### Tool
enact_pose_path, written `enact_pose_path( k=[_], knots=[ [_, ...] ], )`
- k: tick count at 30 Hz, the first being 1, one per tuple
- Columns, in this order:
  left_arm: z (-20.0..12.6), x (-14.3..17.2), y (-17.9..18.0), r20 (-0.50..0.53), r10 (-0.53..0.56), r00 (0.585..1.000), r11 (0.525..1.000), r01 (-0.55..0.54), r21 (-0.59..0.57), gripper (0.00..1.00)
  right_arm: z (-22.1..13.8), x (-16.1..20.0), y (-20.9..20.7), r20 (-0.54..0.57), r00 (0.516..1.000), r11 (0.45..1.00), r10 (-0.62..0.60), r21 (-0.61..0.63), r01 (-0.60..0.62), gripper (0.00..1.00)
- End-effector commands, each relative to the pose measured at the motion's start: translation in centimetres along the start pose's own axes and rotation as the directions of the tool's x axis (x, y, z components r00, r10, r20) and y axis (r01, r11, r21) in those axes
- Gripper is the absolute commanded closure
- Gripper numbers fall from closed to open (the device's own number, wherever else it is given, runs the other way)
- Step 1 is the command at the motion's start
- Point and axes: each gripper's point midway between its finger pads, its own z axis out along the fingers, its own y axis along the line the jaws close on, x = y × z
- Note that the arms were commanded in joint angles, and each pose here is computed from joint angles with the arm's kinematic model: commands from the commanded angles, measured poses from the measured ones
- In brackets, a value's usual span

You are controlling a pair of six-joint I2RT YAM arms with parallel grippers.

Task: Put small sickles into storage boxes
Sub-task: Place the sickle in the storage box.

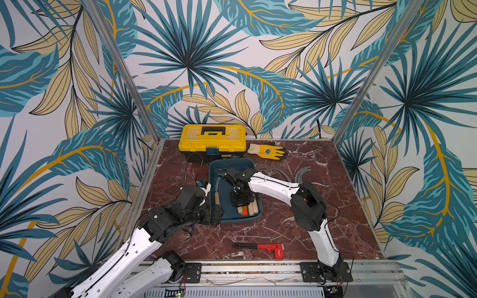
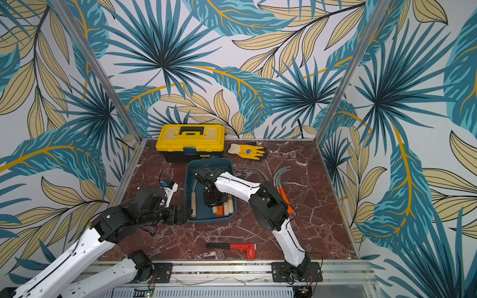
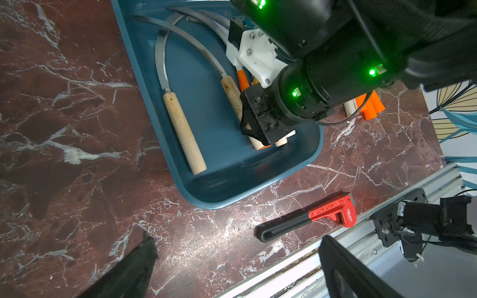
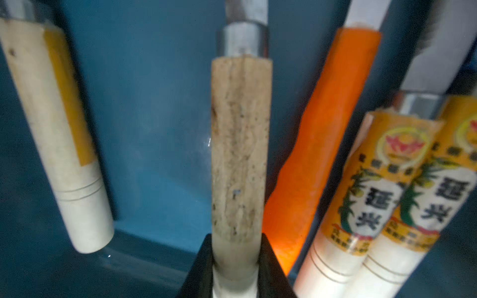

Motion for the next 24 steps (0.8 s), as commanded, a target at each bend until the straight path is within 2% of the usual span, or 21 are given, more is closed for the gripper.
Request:
enact_pose_path(
  k=[1, 10, 18, 21, 24],
  knots=[
    [-0.6, -1.0, -0.3, 0.017, 0.012, 1.000, 1.000, -0.012, 0.006, 0.01, 0.6, -0.5, -0.1, -0.008, 1.000, 1.000, -0.017, -0.005, 0.017, 0.73],
    [-0.3, -1.6, -0.6, 0.004, 0.028, 1.000, 1.000, -0.028, 0.001, 0.01, 0.0, -0.8, -0.3, 0.000, 1.000, 1.000, -0.029, -0.003, 0.029, 0.59],
    [-0.3, -2.0, -1.0, 0.002, 0.043, 0.999, 0.999, -0.043, 0.009, 0.00, -3.1, -0.6, -0.5, 0.047, 0.999, 1.000, -0.024, -0.014, 0.025, 0.60],
    [-0.2, -2.1, -1.1, -0.005, 0.049, 0.999, 0.999, -0.049, 0.012, 0.01, -4.4, -0.5, -0.9, 0.070, 0.997, 1.000, -0.015, -0.013, 0.016, 0.66],
    [0.1, -2.1, -1.3, -0.018, 0.062, 0.998, 0.998, -0.062, 0.015, 0.01, -5.6, -0.3, -1.2, 0.092, 0.996, 1.000, -0.007, -0.022, 0.009, 0.66]
  ],
)
